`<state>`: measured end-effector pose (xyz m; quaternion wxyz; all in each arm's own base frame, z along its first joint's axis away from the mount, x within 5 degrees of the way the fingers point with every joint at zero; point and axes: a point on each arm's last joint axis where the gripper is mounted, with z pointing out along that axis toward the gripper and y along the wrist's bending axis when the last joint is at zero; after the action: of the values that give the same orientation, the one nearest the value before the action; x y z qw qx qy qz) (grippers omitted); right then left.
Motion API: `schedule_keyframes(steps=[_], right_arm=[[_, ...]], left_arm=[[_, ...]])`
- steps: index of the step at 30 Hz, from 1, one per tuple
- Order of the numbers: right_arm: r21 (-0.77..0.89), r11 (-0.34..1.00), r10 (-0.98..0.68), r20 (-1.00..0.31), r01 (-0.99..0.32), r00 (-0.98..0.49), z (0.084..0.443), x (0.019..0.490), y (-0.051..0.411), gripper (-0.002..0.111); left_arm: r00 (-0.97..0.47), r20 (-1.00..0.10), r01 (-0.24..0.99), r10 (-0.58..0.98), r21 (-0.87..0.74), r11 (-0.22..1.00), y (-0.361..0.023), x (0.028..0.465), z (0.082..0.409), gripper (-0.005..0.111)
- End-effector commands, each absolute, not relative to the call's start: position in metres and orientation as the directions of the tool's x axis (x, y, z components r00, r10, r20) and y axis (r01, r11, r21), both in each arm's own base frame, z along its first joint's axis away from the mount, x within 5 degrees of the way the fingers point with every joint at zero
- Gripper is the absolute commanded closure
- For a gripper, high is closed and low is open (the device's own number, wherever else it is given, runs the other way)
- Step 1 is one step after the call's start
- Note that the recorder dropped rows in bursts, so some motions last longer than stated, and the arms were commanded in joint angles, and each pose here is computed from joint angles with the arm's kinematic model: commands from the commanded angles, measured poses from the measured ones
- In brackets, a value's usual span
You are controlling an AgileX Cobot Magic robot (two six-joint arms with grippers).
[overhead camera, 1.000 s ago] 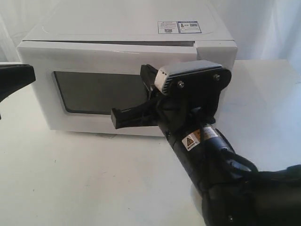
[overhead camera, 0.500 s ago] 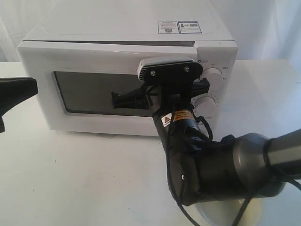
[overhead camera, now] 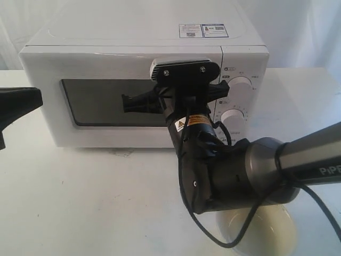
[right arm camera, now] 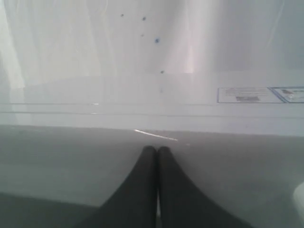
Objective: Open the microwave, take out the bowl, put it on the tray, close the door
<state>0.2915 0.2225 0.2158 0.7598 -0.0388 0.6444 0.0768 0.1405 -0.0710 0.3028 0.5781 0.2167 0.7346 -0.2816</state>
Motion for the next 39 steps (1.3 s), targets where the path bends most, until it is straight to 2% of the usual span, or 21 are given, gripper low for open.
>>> schedule_keyframes(steps=[1,9,22,28,39], right_arm=[[0.06,0.993,0.078,-0.98,-0.105,0.183,0.22,0.301,0.216,0.108],[0.058,0.994,0.074,-0.981,-0.096,0.177,0.218,0.303,0.215,0.108],[0.065,0.986,0.092,-0.981,-0.154,0.171,0.219,0.288,0.233,0.108],[-0.026,0.985,0.004,-0.986,-0.173,0.166,0.217,0.271,0.242,0.108],[0.021,0.995,0.031,-0.994,-0.095,0.102,0.221,0.255,0.233,0.108]], left_arm=[[-0.244,-0.969,0.65,-0.034,-0.189,0.736,-0.072,0.138,0.303,0.107],[-0.243,-0.969,0.642,-0.034,-0.188,0.743,-0.071,0.139,0.303,0.107],[-0.244,-0.969,0.632,-0.042,-0.191,0.751,-0.071,0.14,0.303,0.107],[-0.244,-0.969,0.63,-0.045,-0.193,0.752,-0.07,0.14,0.303,0.107],[-0.246,-0.968,0.651,-0.046,-0.2,0.732,-0.072,0.138,0.304,0.107]])
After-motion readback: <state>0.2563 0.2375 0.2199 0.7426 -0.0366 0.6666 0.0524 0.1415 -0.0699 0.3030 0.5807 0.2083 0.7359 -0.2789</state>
